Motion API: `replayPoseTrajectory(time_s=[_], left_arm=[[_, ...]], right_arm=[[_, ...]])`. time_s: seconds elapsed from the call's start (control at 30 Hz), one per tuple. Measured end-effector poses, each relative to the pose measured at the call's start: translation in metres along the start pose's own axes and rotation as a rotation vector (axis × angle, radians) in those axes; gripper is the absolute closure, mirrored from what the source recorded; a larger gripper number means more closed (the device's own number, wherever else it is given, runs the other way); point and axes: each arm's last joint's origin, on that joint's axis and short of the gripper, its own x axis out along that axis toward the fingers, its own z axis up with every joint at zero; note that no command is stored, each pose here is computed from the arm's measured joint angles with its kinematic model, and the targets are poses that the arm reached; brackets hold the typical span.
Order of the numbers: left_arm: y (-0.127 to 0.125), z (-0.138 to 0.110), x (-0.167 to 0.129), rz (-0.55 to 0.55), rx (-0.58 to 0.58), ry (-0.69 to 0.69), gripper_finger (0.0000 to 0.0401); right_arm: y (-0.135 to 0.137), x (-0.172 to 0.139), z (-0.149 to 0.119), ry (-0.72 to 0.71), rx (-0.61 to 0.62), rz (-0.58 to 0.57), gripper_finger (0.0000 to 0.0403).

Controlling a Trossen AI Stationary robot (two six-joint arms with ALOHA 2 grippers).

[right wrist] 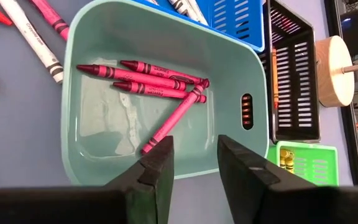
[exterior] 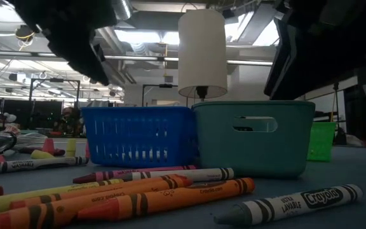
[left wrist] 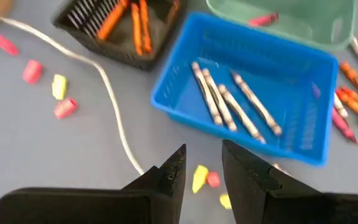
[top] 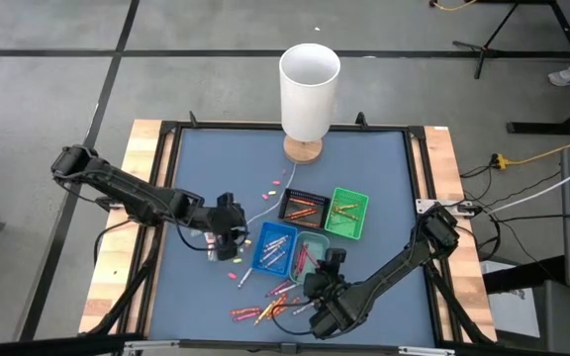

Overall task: Sort crayons
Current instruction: Put the gray crayon into the blue bin

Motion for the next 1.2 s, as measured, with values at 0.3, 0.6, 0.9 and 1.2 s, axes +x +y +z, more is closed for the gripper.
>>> replayPoseTrajectory(time_s=[0.3,0.6,0.9,1.2], left_arm=[[-0.009,-0.004,-0.002,-0.078,0.024,0.034,0.0312],[-0.011,-0.005,-0.003,-0.065,0.011,0.023,0.0312],[-0.011,-0.005,-0.003,-0.065,0.01,0.023,0.0312],[-0.011,-0.005,-0.003,-0.065,0.009,0.022,0.0312]], right_arm=[[-0.01,-0.029,-0.002,-0.063,0.024,0.053,0.0283],[0.006,-0.069,-0.012,-0.125,0.047,0.285,0.0283],[0.018,-0.073,-0.017,-0.081,-0.005,0.432,0.0283],[0.027,-0.078,-0.004,-0.197,-0.085,0.568,0.0283]])
